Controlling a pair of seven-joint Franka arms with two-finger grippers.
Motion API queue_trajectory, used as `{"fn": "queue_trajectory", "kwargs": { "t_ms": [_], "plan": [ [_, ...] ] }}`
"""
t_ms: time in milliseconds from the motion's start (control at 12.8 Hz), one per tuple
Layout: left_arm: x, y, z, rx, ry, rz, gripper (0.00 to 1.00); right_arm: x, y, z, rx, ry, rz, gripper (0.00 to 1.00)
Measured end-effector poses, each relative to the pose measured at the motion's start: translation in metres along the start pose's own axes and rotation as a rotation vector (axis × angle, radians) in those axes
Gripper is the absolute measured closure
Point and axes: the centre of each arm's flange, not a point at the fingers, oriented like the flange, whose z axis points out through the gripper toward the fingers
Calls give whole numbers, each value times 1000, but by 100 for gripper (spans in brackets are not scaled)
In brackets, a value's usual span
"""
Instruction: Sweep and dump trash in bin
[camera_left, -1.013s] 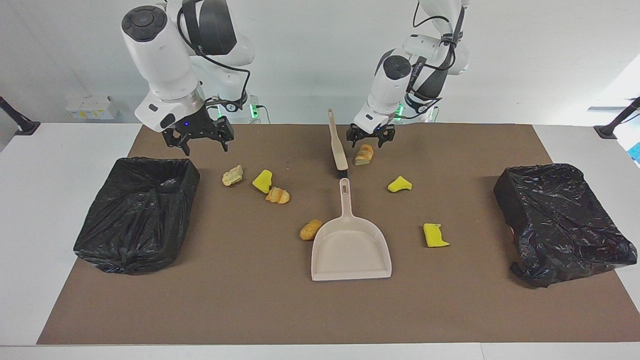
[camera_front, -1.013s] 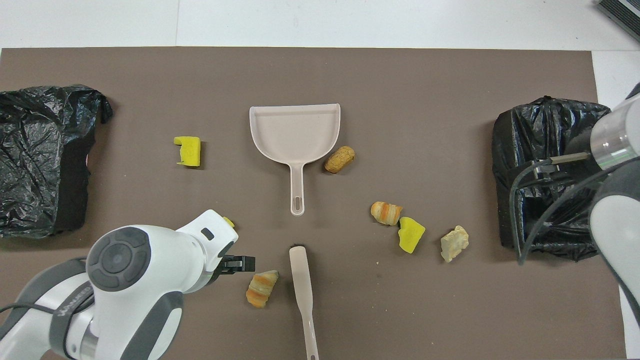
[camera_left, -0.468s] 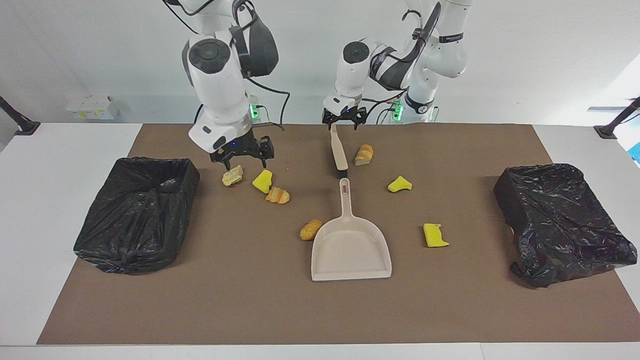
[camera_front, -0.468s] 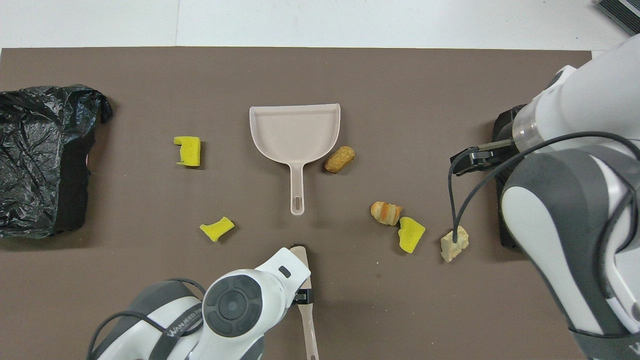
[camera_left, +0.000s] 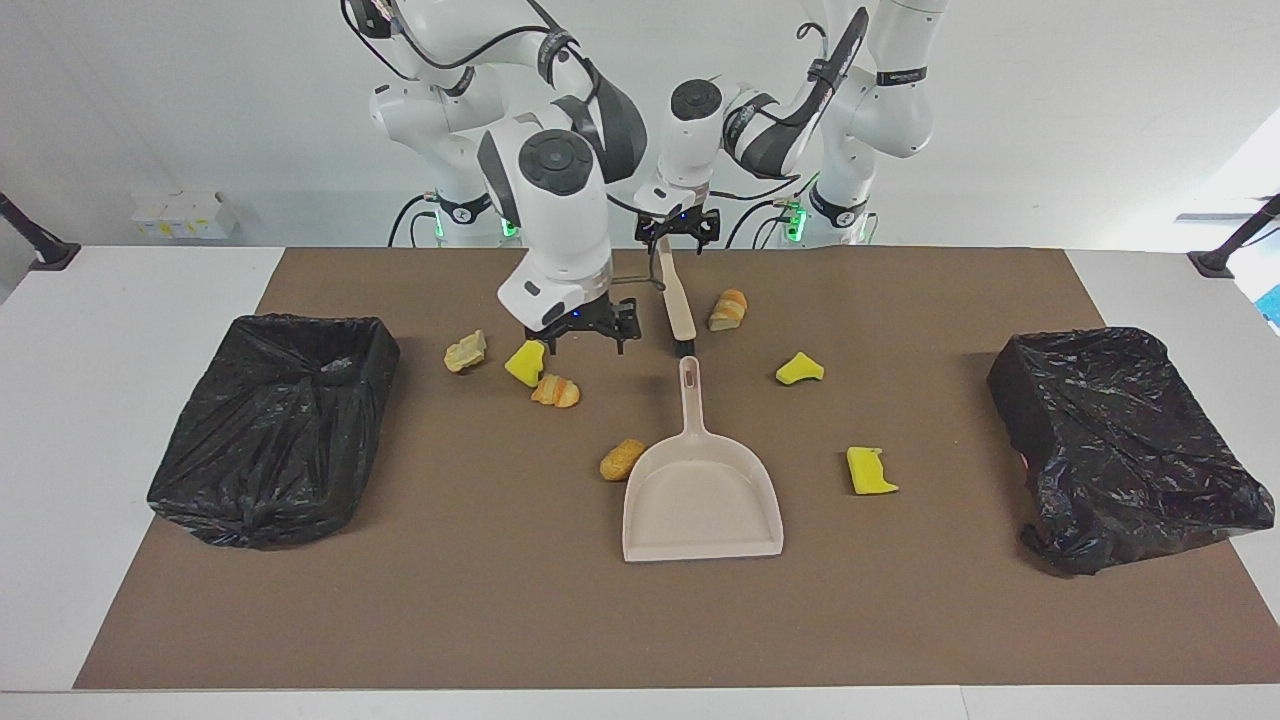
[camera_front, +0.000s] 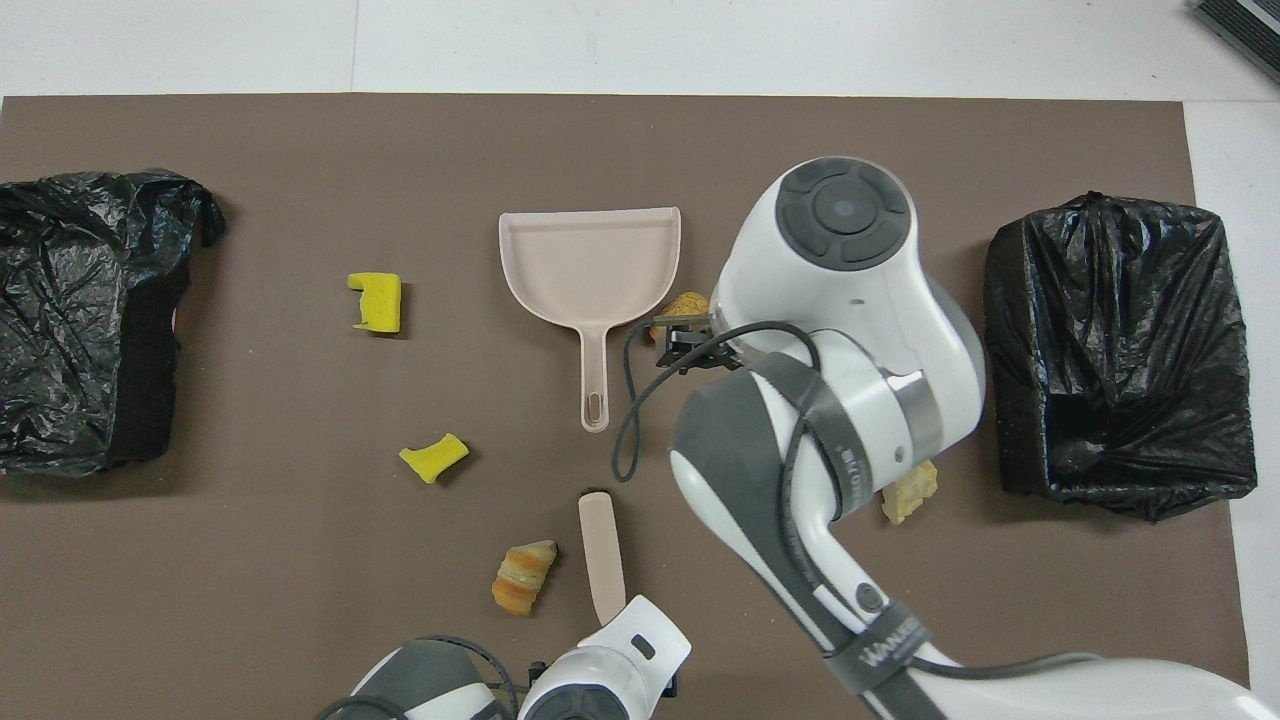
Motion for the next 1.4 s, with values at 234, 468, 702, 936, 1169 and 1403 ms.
{"fn": "queue_trajectory", "kwargs": {
  "t_ms": [234, 468, 702, 936, 1169, 1403],
  "plan": [
    [-3, 2, 4, 6, -4, 7, 22, -6, -43, 35, 20, 24, 28, 0],
    [-8, 7, 7, 7, -4, 22, 26, -13, -82, 74, 22, 58, 43, 0],
    [-11, 9, 8, 4, 0, 14, 30, -13, -100, 97, 29, 98, 34, 0],
    [-13, 11, 10, 2, 2, -12, 44, -9, -98, 97, 17, 124, 23, 15],
    [-15, 13, 13, 3, 2, -14, 46, -12, -102, 101, 12, 139, 6, 41],
    [-15, 13, 14, 5, 1, -14, 46, -12, -104, 104, 11, 140, 2, 44]
  ]
}}
